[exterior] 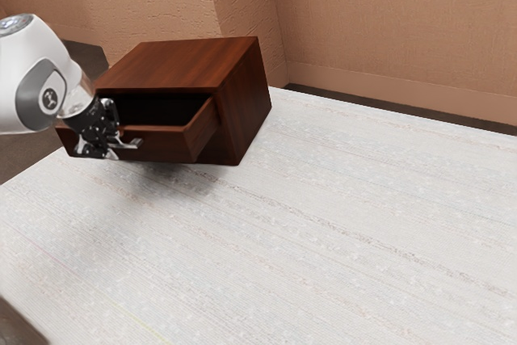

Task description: Pull the drawer handle with one arm to open the drawer

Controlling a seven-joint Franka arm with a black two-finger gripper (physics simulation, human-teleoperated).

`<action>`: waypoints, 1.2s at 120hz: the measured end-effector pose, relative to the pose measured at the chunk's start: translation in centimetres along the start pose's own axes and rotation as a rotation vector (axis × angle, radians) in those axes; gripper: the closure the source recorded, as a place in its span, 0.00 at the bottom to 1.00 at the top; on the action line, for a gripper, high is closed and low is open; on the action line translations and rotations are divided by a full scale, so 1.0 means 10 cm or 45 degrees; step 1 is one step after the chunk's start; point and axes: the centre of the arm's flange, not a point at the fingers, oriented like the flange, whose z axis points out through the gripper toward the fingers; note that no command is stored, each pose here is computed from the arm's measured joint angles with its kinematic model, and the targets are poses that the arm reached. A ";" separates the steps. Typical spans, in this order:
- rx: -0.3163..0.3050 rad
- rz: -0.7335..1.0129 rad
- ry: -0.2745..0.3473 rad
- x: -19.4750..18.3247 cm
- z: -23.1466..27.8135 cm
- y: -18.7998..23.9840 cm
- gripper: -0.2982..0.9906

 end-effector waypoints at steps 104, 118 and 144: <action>-0.002 -0.011 0.012 -0.01 -0.16 -0.34 0.69; -0.002 -0.013 0.013 -0.02 -0.18 -0.37 0.69; -0.010 -0.012 0.015 -0.02 -0.22 -0.39 0.67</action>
